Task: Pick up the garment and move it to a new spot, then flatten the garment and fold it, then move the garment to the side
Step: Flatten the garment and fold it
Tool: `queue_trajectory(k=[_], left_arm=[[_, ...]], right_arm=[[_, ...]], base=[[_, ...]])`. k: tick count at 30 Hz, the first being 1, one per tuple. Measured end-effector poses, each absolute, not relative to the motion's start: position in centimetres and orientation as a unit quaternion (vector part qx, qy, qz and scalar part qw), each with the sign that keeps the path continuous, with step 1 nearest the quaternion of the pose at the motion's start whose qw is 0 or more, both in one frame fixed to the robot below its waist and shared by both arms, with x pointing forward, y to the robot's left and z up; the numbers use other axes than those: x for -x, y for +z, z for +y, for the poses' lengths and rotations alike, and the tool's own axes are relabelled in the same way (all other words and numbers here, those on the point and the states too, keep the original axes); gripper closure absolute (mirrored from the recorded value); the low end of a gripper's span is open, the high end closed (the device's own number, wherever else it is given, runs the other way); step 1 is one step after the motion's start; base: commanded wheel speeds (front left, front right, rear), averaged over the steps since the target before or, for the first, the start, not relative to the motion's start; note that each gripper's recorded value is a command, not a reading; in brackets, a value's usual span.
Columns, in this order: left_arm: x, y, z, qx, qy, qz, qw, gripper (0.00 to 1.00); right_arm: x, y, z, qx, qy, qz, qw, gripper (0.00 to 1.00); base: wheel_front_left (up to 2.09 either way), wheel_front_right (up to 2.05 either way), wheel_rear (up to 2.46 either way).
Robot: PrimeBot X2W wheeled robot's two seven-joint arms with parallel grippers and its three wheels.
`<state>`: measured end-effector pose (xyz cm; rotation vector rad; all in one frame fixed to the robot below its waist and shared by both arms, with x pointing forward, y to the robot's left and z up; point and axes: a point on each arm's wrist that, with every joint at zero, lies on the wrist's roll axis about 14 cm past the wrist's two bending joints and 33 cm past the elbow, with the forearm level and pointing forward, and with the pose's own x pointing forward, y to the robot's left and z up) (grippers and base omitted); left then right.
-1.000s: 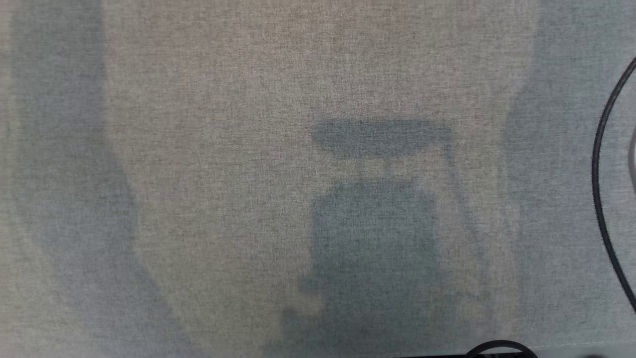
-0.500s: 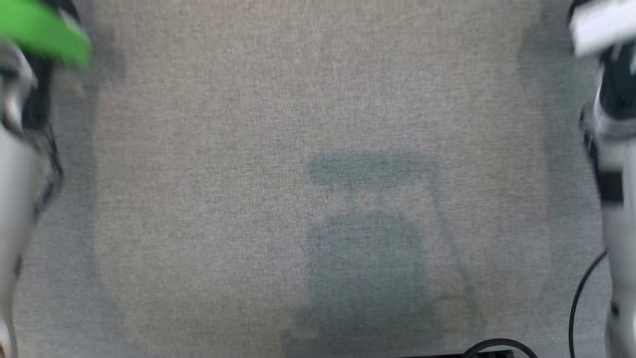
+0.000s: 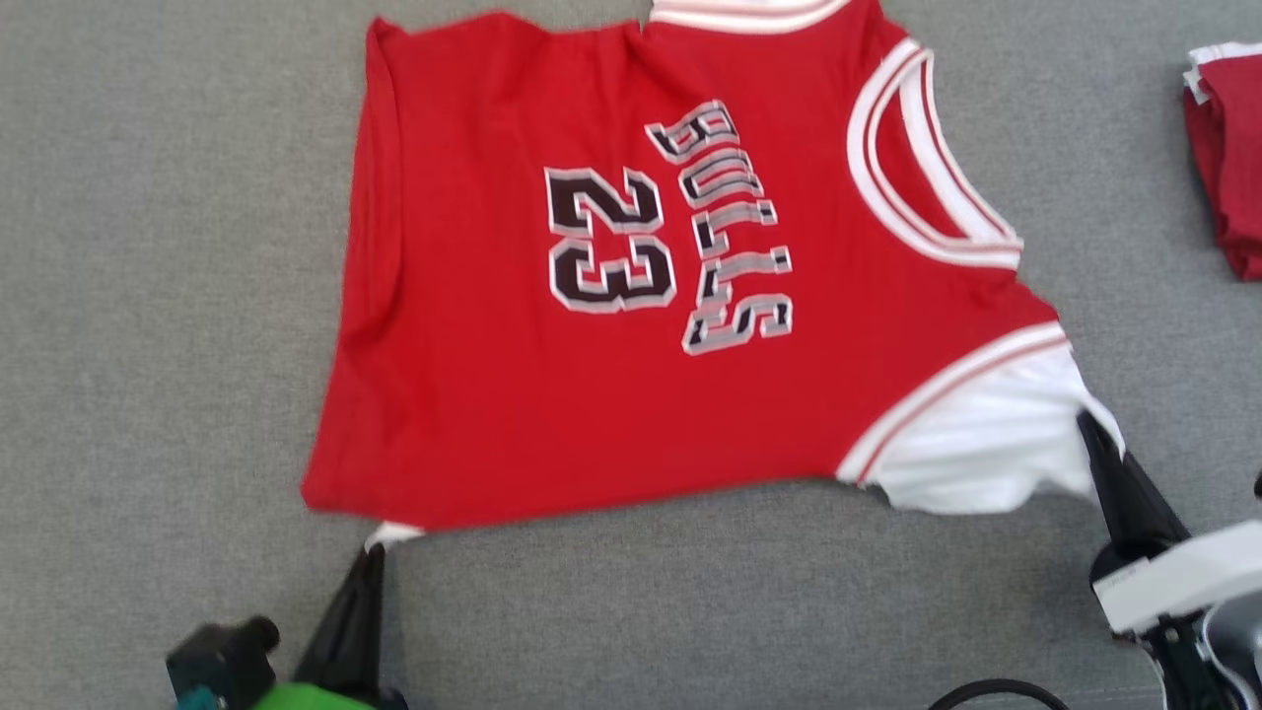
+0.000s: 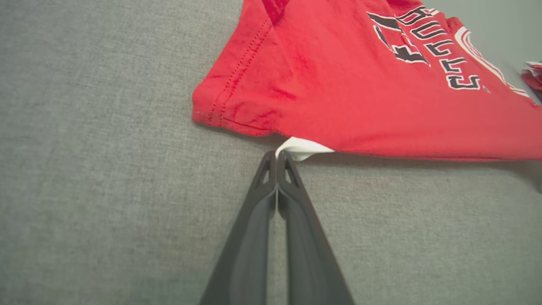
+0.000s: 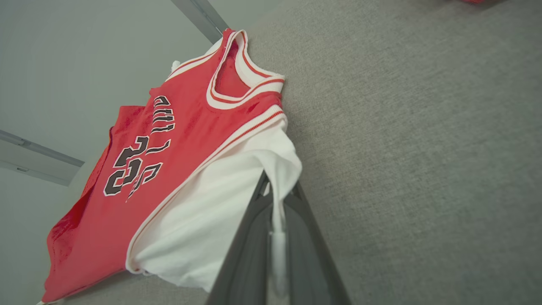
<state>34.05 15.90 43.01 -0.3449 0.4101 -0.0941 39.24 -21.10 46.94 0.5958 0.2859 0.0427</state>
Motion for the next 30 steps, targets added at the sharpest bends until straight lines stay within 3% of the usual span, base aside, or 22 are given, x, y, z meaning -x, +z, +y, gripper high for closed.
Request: queue_trajectory(k=[5,8,16,22,30], left_arm=[[-28.5,43.4,13.8,0.222,-0.02,0.222,0.949,1.0],[-27.7,44.6,12.6,0.246,-0.031,0.213,0.945,1.0],[-32.2,49.3,12.5,0.223,-0.081,0.174,0.956,1.0],[-36.7,50.9,11.7,0.171,-0.133,0.185,0.958,1.0],[-39.6,49.0,11.5,0.113,-0.15,0.23,0.955,1.0]], right_arm=[[-33.5,45.2,-23.7,-0.306,-0.037,0.165,0.937,1.0],[-33.0,46.3,-24.0,-0.324,-0.041,0.146,0.934,1.0],[-37.6,49.3,-22.4,-0.316,0.014,0.127,0.94,1.0],[-41.6,47.8,-19.9,-0.29,0.047,0.191,0.937,1.0],[-45.1,46.7,-18.7,-0.255,0.049,0.221,0.94,0.98]], base=[[0.0,0.0,0.0],[0.0,0.0,0.0],[0.0,0.0,0.0],[0.0,0.0,0.0],[0.0,0.0,0.0]])
